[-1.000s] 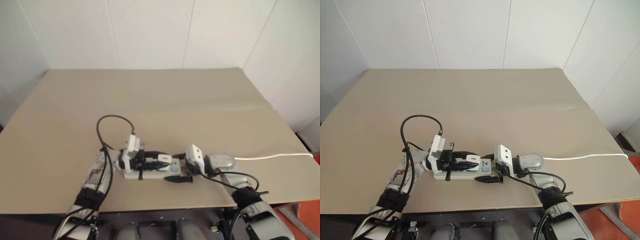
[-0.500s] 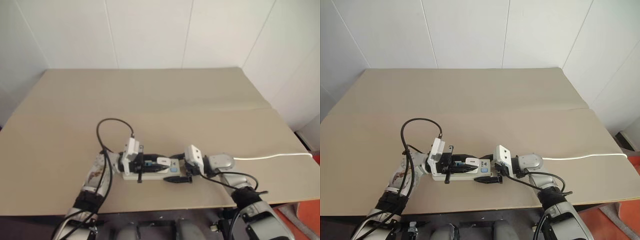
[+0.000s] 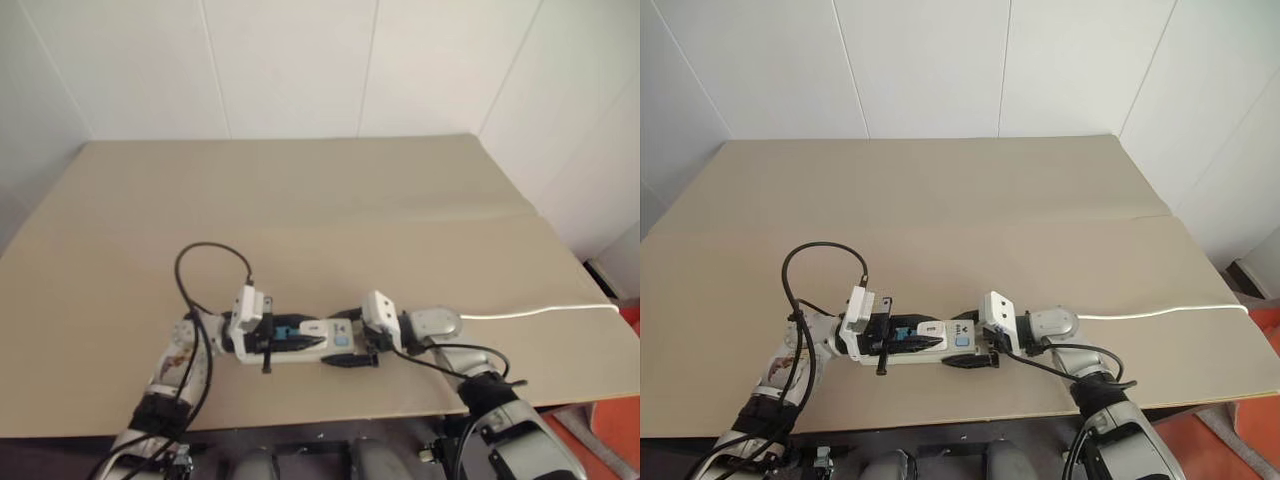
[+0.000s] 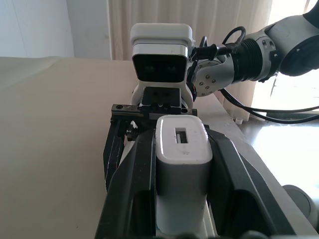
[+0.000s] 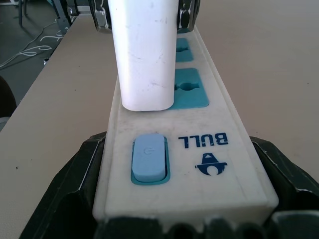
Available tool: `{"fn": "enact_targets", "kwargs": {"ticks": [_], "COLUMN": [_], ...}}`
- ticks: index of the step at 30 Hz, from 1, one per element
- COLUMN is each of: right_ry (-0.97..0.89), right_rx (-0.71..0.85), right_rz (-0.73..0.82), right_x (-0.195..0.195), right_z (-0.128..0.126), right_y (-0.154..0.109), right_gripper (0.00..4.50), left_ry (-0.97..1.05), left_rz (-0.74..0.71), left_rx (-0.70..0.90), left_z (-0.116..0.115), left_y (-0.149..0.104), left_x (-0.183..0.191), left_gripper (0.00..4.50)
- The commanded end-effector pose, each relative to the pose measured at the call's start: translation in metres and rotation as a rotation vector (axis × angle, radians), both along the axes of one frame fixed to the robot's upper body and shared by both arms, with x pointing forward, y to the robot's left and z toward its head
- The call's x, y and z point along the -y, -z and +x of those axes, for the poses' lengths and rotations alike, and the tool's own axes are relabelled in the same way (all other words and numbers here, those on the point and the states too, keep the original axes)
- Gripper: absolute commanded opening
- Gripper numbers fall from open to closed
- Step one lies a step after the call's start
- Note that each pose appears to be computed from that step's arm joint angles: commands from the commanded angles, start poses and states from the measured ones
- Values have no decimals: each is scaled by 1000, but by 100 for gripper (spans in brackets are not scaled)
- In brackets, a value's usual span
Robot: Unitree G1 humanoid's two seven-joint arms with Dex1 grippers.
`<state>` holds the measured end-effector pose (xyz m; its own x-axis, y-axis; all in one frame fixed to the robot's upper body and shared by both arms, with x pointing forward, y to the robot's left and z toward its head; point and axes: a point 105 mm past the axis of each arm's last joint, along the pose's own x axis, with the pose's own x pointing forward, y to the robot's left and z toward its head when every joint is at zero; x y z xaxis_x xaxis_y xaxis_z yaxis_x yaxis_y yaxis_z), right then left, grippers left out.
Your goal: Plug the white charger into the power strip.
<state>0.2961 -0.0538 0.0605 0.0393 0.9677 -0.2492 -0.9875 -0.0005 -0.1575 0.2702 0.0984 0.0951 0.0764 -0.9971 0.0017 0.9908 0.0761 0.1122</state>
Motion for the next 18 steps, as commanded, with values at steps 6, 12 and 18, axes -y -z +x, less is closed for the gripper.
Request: {"fn": "enact_targets", "kwargs": {"ticks": [6, 12, 18], "right_ry": [69, 72, 76], "right_rx": [-127, -126, -127], "right_rz": [-133, -131, -132], "right_x": [24, 23, 25], "right_z": [-3, -3, -4], "right_y": [38, 38, 38], "right_gripper": [346, 346, 346], "left_ry": [-61, -25, -30], "left_rz": [235, 237, 236], "left_rx": [-66, -46, -71], "left_z": [-5, -4, -4], "left_y": [43, 43, 43], "left_x": [-47, -37, -35], "left_gripper": [101, 101, 101]}}
